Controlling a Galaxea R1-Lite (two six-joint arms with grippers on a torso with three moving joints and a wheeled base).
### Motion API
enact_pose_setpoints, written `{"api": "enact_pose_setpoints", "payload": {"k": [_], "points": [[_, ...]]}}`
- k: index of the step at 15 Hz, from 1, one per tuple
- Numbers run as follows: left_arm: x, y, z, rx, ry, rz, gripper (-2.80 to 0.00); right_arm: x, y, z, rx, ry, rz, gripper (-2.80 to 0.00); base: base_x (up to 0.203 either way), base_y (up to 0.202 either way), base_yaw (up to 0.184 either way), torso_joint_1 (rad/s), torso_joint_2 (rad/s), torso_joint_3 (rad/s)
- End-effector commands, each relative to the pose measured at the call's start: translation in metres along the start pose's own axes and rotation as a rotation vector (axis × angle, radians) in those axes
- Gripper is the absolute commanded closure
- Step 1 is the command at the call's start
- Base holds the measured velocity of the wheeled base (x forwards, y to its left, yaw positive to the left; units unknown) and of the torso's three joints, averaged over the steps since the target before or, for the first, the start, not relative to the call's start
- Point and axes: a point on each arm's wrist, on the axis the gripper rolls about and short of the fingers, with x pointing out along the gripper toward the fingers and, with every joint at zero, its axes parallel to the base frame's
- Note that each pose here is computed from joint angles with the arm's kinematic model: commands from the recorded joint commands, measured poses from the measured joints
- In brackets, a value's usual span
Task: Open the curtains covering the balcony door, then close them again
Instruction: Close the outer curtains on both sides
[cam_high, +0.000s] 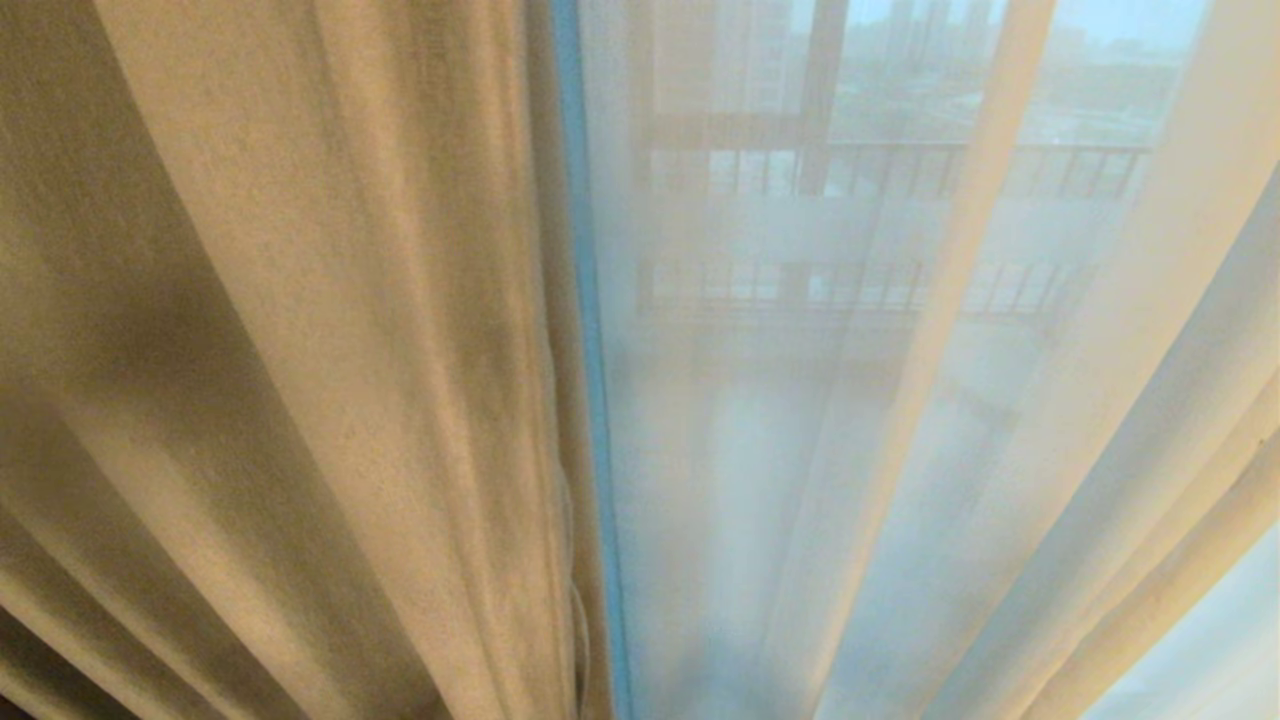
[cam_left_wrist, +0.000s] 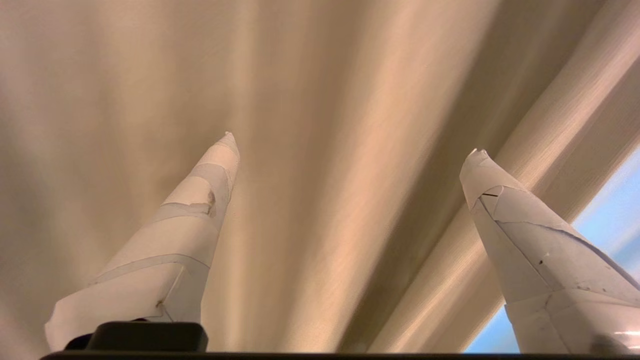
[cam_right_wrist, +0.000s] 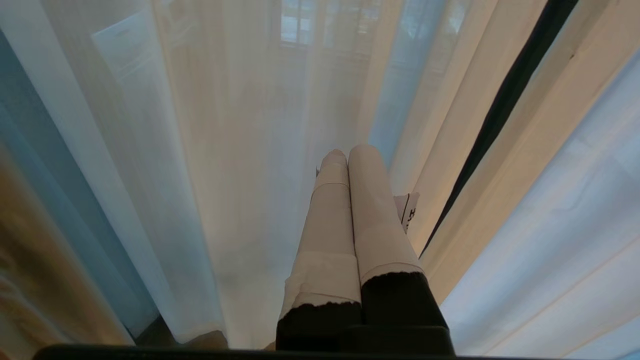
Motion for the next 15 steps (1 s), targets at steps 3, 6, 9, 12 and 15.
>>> {"api": "enact_pose_setpoints", "payload": {"k": [3, 6, 9, 12, 15], "points": [[-0.04, 0.013, -0.021, -0.006, -0.022, 0.009, 0.0, 0.0, 0.0, 0.0, -0.001, 0.001, 0.002, 0.0, 0.0, 0.0, 0.0, 0.0, 0.0, 0.0], [-0.041, 0.014, -0.03, -0.003, -0.01, 0.014, 0.0, 0.0, 0.0, 0.0, -0.001, 0.001, 0.002, 0.0, 0.0, 0.0, 0.0, 0.0, 0.0, 0.0], [-0.04, 0.016, -0.041, 0.004, 0.017, 0.022, 0.0, 0.0, 0.0, 0.0, -0.001, 0.001, 0.002, 0.0, 0.0, 0.0, 0.0, 0.0, 0.0, 0.0], [-0.043, 0.02, -0.061, 0.007, 0.042, 0.028, 0.0, 0.0, 0.0, 0.0, -0.001, 0.001, 0.002, 0.0, 0.0, 0.0, 0.0, 0.0, 0.0, 0.0], [-0.047, 0.025, -0.091, 0.015, 0.082, 0.035, 0.0, 0.0, 0.0, 0.0, -0.001, 0.001, 0.002, 0.0, 0.0, 0.0, 0.0, 0.0, 0.0, 0.0]]}}
